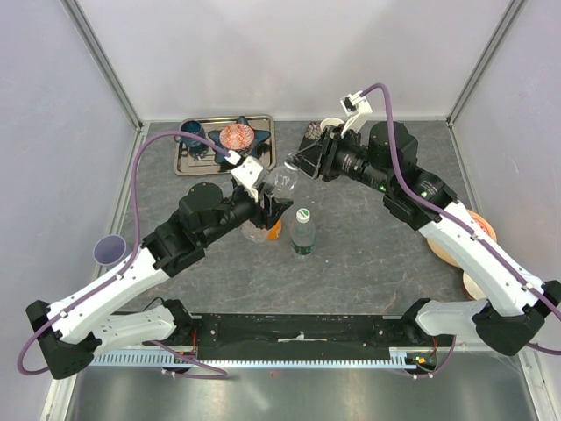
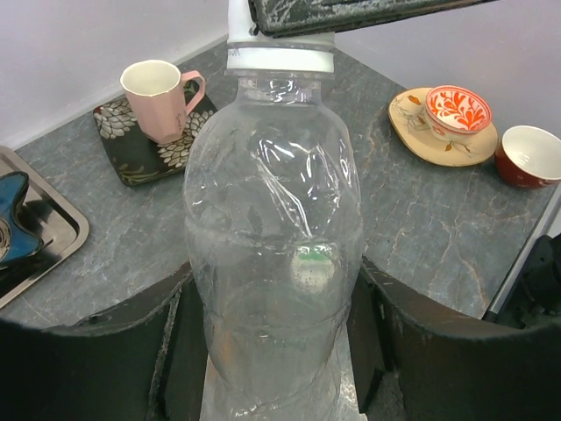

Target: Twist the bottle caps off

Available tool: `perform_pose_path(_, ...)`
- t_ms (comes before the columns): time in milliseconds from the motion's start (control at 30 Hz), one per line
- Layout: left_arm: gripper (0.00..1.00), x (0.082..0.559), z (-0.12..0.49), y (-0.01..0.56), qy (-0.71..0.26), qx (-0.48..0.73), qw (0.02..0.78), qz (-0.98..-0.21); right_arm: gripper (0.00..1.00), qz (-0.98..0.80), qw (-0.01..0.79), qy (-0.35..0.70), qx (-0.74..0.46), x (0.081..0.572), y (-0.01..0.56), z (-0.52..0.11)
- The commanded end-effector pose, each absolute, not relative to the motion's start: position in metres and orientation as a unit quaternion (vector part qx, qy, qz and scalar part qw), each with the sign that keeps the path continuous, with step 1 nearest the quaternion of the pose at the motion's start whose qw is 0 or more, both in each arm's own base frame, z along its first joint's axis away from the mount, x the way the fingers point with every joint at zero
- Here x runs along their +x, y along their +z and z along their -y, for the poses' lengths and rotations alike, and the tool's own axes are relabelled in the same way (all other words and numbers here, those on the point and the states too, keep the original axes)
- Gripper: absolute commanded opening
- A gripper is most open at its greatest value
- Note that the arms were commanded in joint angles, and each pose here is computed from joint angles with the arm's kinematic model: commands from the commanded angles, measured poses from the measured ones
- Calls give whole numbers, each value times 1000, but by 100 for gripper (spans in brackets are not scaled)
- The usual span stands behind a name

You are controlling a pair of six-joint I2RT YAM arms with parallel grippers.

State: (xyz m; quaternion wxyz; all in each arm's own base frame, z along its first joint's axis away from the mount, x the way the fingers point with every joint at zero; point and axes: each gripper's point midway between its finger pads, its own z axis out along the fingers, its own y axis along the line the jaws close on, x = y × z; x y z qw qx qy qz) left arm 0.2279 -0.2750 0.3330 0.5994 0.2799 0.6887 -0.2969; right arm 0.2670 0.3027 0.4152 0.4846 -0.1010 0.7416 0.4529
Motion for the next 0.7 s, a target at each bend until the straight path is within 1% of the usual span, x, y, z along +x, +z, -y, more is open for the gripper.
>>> perform_pose_path(0, 27, 206, 286, 356, -328, 346, 599, -643, 0, -701, 510, 463, -186, 244, 437, -302)
perform_pose_path(33, 27, 200, 288, 359, -339, 355, 594, -637, 0, -698, 511, 460, -198, 240, 439, -300)
perform_pose_path(67, 24, 188, 293, 362, -364, 377, 582, -622, 0, -685, 522, 459, -220, 234, 449, -298)
perform_pose_path(233, 23, 131, 300, 395, -470, 438, 548, -535, 0, -642, 508, 486, -304, 198, 465, -299)
perform_pose_path(267, 23, 114, 300, 402, -500, 452, 528, -516, 0, -634, 508, 490, -315, 193, 467, -298)
perform_pose_path(400, 24, 76, 298, 421, -564, 495, 468, -467, 0, -597, 502, 509, -366, 167, 472, -294)
perform_pose_path(467, 24, 56, 296, 429, -597, 516, 425, -443, 0, -563, 490, 534, -396, 145, 478, -293)
perform_pose_path(500, 25, 51, 296, 431, -608, 523, 410, -434, 0, -543, 495, 544, -406, 138, 485, -292)
perform_pose_path(533, 25, 45, 296, 433, -618, 530, 395, -425, 0, -527, 482, 558, -423, 125, 486, -290)
perform_pose_path(567, 25, 36, 294, 437, -637, 541, 368, -407, 0, -518, 482, 561, -430, 120, 488, -288)
perform_pose_path(633, 25, 30, 294, 439, -652, 547, 344, -396, 0, -500, 487, 561, -446, 111, 490, -283)
perform_pose_path(667, 25, 26, 294, 438, -664, 551, 320, -393, 0, -489, 481, 566, -458, 104, 490, -282)
